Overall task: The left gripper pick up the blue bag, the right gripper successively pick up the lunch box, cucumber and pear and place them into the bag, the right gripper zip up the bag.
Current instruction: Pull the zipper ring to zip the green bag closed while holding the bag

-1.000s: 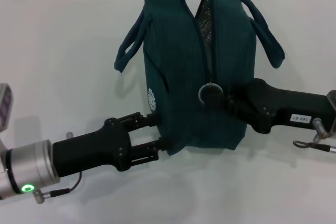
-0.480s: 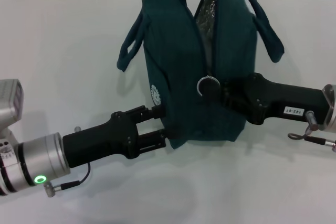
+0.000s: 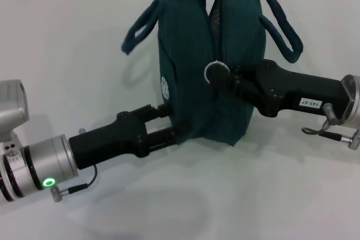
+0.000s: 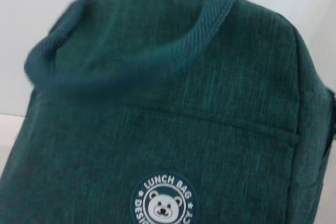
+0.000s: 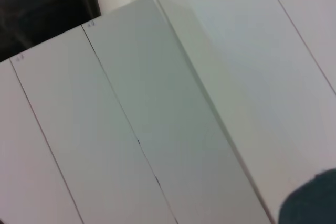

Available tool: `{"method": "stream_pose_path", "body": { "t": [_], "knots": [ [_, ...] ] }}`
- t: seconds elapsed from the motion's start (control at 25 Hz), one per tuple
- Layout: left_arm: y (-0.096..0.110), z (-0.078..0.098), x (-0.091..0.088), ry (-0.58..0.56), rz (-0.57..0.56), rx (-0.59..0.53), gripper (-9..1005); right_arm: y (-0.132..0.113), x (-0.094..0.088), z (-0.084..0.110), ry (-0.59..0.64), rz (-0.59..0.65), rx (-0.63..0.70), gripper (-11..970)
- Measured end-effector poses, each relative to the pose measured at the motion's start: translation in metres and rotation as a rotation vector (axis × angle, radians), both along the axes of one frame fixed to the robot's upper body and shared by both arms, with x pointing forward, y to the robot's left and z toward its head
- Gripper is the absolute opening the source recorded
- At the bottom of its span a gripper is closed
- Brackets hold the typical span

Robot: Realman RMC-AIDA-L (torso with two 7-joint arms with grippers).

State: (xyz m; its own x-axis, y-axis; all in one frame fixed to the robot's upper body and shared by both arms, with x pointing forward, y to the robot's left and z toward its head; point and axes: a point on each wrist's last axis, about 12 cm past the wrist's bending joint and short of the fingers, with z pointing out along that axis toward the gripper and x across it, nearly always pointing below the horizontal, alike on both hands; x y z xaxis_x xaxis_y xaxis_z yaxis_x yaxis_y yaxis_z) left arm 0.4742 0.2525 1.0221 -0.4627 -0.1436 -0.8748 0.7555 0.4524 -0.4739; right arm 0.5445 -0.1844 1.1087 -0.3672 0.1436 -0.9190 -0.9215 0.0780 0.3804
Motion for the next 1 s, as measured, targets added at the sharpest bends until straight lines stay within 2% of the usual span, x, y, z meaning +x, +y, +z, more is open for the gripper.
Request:
{"method": "stream_pose_path", "body": {
  "t": [0.52,1.0],
  "knots": [
    [-0.01,-0.009,0.001,-0.07,-0.039,0.102,726,-0.009,0.007,0.001,0.03,-0.122,0.062,9],
    [-0.014,-0.011,-0.005,-0.086,0.036,0.034,719,-0.008,0.007,-0.004,0.049,-0.128,0.042,9]
  ]
}}
